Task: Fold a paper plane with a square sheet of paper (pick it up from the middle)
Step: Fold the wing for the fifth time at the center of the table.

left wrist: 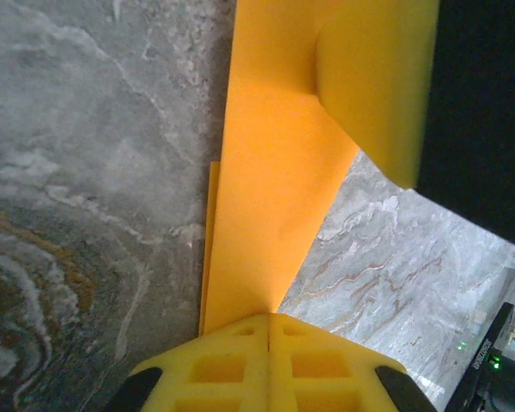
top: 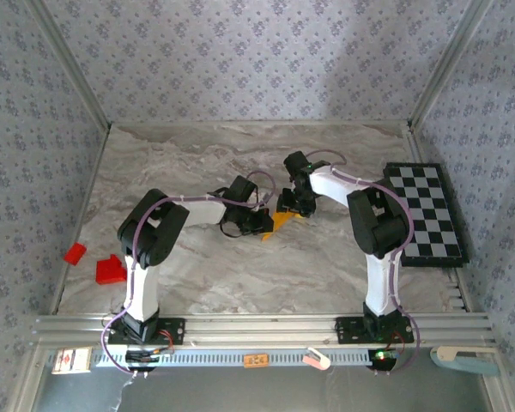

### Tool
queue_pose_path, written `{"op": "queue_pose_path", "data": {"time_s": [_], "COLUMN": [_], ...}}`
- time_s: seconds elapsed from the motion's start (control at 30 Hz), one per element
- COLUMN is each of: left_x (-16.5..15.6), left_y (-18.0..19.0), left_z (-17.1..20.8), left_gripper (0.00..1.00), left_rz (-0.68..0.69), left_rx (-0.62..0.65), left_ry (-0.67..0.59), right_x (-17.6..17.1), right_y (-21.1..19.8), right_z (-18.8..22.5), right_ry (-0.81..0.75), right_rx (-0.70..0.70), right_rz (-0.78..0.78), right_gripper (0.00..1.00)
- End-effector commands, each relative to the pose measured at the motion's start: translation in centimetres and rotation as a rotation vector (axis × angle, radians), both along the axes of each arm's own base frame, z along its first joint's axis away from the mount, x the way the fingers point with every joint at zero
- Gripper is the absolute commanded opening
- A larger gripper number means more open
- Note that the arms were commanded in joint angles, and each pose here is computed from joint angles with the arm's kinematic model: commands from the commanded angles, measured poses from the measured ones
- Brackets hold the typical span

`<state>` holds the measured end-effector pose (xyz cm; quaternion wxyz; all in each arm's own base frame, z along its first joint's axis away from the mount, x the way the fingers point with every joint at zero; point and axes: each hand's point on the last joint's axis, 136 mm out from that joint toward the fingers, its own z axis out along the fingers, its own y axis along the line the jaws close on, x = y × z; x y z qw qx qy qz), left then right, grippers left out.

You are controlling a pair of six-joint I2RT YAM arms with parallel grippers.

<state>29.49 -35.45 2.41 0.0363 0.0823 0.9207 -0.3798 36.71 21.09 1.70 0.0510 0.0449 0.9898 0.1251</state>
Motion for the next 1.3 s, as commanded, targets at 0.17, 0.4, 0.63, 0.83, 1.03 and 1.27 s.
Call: {"op": "queue_pose_path", "data": {"time_s": [0.17, 0.4, 0.63, 0.83, 1.03, 1.27], "left_x": [-0.7, -0.6, -0.4, -0.4, -0.5, -0.6], "left_y": [1.4, 2.0, 1.6, 1.7, 1.7, 1.7], "left_z": [-2.7, -2.8, -2.6, -2.5, -2.5, -2.6], "left_gripper": [0.04, 0.02, 0.02, 0.01, 0.01, 0.01], "left_rz": [0.009, 0.031, 0.036, 0.038, 0.041, 0.043], "left_rx": [0.118, 0.129, 0.111, 0.111, 0.11, 0.107], "left_ry": [0.045, 0.052, 0.051, 0.054, 0.055, 0.057], "right_x": [-1.9, 1.4, 0.9, -1.3, -1.9, -2.0], "right_y": [-2.0, -0.4, -0.2, 2.2, 3.8, 4.4], "right_z": [-4.0, 5.0, 10.0, 8.4, 5.6, 3.2], "right_ry": [0.096, -0.11, -0.277, -0.255, -0.198, -0.156], "right_rx": [-0.091, 0.123, 0.283, 0.336, 0.327, 0.323], "right_rz": [-0.01, 0.0, 0.025, 0.085, 0.098, 0.112], "right_gripper": [0.53, 0.55, 0.5, 0.29, 0.08, 0.02]}}
